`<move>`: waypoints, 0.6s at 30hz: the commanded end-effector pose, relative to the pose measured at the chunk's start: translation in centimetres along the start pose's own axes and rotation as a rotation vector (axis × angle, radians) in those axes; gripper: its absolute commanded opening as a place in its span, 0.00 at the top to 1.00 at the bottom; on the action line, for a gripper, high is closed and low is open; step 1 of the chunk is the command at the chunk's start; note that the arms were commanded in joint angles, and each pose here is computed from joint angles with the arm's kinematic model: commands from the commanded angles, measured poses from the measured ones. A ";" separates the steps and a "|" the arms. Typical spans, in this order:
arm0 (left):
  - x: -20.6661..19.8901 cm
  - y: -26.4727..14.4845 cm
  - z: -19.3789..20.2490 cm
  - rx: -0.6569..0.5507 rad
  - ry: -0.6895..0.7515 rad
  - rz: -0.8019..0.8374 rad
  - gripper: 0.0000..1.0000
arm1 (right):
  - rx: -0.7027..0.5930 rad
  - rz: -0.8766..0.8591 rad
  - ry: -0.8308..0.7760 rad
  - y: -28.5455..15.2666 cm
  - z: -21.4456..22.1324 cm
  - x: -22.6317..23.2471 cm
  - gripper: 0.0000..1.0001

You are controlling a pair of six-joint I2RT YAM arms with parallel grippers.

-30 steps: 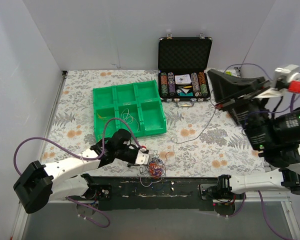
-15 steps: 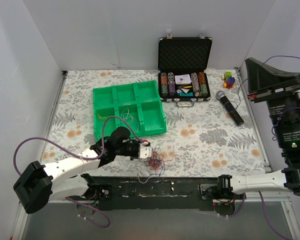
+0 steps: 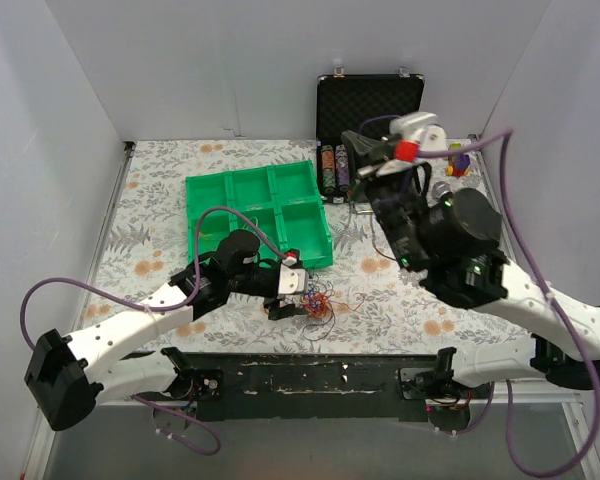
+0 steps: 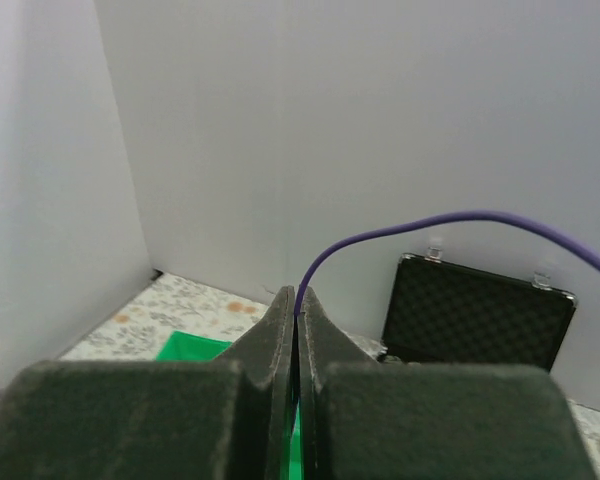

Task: Untangle the cables
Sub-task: Untie the cable.

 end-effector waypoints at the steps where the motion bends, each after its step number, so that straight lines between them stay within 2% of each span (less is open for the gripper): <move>1: -0.6 -2.0 -2.2 0.006 0.005 0.005 0.25 | 0.001 -0.017 0.071 3.5 0.1 -0.8 0.99; 5: -0.6 -3.8 -3.9 -0.047 -0.026 -0.149 0.24 | 0.019 -0.035 0.064 6.2 1.6 -0.5 0.99; 7: -1.1 -4.5 -3.6 -0.054 -0.099 -0.213 0.23 | 0.020 -0.054 0.072 7.3 2.1 -0.3 0.99; 10: -2.5 -5.3 -1.6 0.000 -0.133 -0.205 0.23 | 0.051 -0.081 0.072 8.6 3.2 0.1 0.99; 14: -3.0 -6.6 -0.9 -0.030 -0.151 -0.339 0.20 | 0.074 -0.100 0.082 10.1 4.6 0.1 0.99; 15: -2.9 -6.9 -0.9 -0.042 -0.143 -0.387 0.14 | 0.080 -0.104 0.089 10.5 5.0 0.0 0.99; 16: -2.8 -7.2 -0.8 -0.057 -0.140 -0.437 0.03 | 0.085 -0.110 0.092 10.7 5.2 -0.1 0.99; 18: -2.4 -7.9 -0.5 -0.067 -0.125 -0.538 0.02 | 0.100 -0.115 0.088 11.4 6.0 -0.1 0.99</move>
Point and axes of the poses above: each gripper's point midway between its finger pads, its own y axis out along the fingers, its own x axis along the line the jaws close on, z = x × y, the point moved 10 cm from there along -y, back along the fingers, and after that the axes turned 8 degrees about -y, right-handed, at the moved point
